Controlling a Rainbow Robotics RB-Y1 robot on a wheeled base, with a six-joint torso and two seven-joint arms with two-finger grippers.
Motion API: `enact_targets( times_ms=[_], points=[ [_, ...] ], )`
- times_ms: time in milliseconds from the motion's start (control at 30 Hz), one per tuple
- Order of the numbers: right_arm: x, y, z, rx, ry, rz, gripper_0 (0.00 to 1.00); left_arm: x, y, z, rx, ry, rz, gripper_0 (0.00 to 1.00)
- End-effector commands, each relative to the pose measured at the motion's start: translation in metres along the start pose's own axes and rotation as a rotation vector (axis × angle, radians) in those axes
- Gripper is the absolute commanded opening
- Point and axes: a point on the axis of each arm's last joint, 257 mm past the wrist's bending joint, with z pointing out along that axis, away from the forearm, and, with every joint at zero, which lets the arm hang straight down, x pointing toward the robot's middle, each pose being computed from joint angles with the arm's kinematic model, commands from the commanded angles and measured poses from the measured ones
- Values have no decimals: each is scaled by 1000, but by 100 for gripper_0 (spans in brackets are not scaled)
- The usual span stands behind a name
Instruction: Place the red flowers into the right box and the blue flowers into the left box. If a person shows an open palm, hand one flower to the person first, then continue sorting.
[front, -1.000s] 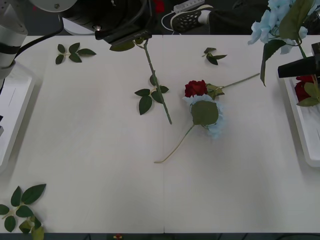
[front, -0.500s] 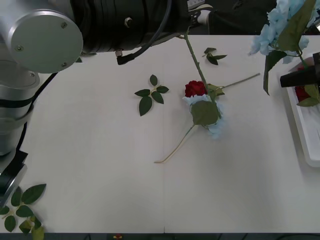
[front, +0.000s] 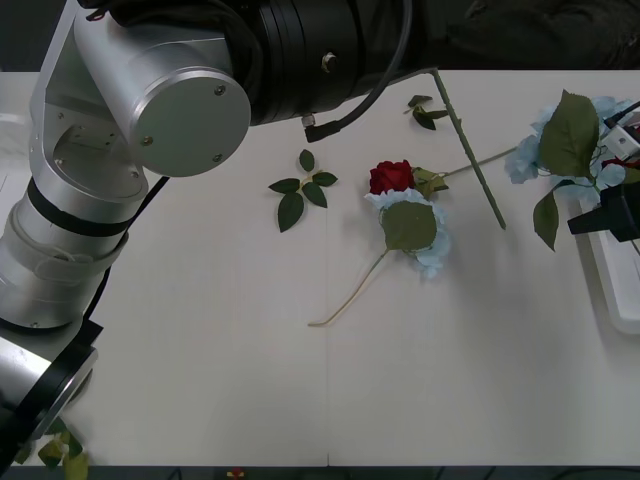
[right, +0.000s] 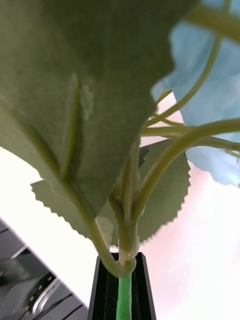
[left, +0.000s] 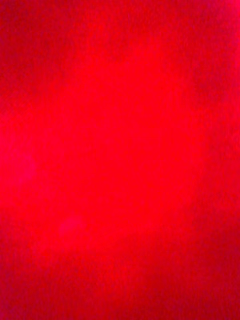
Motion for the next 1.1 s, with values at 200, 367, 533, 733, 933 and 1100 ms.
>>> enact_targets(
  times_ms=[200,367,533,733,933,1100],
  points=[
    [17,-28,61,62,-26,59,0,13,-22,9,51,8,53,0],
    [21,-39,74,99,-35,57,0,19,-25,11,60,17,53,0],
    [29,-53,71,155,-7,25,43,21,-27,12,65,19,42,0],
    [25,-53,66,154,-11,-8,80,23,-30,12,73,26,19,0],
    [10,-46,29,167,-10,-176,94,23,-30,12,73,26,19,0],
    [-12,-28,-2,137,-47,-293,96,23,-30,12,73,26,19,0]
  ],
)
